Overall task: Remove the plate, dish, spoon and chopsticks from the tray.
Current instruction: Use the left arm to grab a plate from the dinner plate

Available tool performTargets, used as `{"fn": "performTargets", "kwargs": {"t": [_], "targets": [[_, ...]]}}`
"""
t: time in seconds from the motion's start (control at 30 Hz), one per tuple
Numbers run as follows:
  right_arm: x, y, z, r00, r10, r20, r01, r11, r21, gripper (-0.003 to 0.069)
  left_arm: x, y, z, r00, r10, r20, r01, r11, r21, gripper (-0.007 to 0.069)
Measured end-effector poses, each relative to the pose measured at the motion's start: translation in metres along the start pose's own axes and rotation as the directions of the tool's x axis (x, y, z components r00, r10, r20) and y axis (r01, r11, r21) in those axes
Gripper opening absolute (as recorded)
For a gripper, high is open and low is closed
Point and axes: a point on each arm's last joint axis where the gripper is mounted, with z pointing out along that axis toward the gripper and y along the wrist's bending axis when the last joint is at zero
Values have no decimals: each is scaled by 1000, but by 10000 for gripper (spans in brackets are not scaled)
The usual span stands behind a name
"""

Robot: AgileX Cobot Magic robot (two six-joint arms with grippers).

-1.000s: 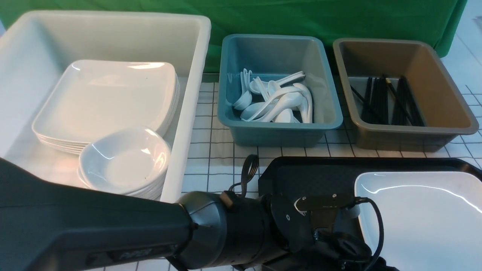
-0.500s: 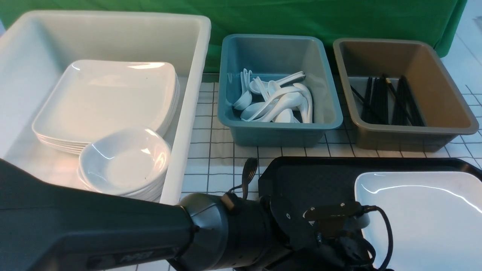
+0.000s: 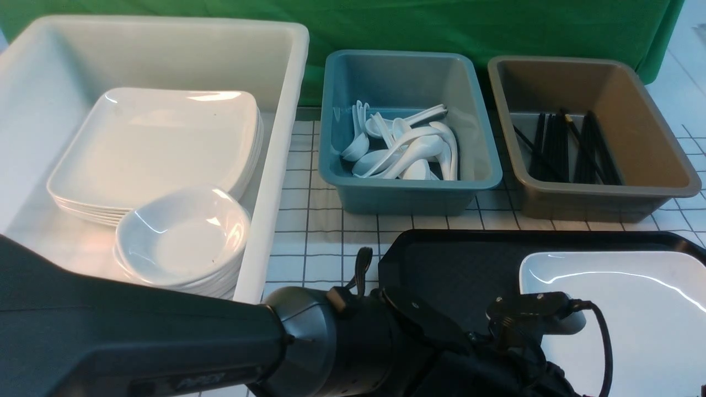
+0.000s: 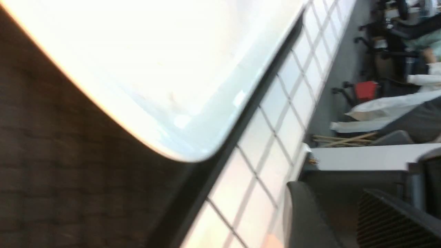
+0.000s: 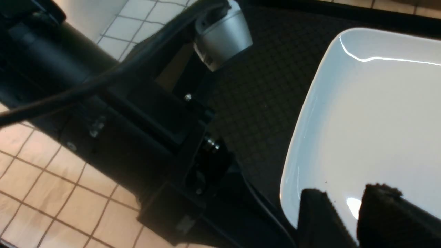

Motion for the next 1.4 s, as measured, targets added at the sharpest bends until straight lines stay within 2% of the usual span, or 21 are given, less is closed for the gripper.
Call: {"fn": "performTargets", "kwargs": {"t": [0.2,0.33,0.57,0.63,0.93,1.4], "targets": [[0,0,0,1000,-3,0,3,1000,0,240,4,5,0,996,81,-44,-83,995,-47,210],[0,0,0,1000,-5,0,5,1000,1,240,5,8,0,993,102,-65,-107,991,-79,238],[0,0,0,1000,-5,0,5,1000,1,240,6,22,7,995,78,-61,-87,984,-156,301],[0,0,0,1000,-5,0,5,1000,1,240,11,34,16,996,36,-79,-50,982,-180,324],[0,0,0,1000,-5,0,5,1000,1,240,12,37,29,988,-142,-66,133,983,-123,349],[0,0,0,1000,-6,0,6,1000,2,240,11,37,34,991,-131,-38,128,990,-60,363]]}}
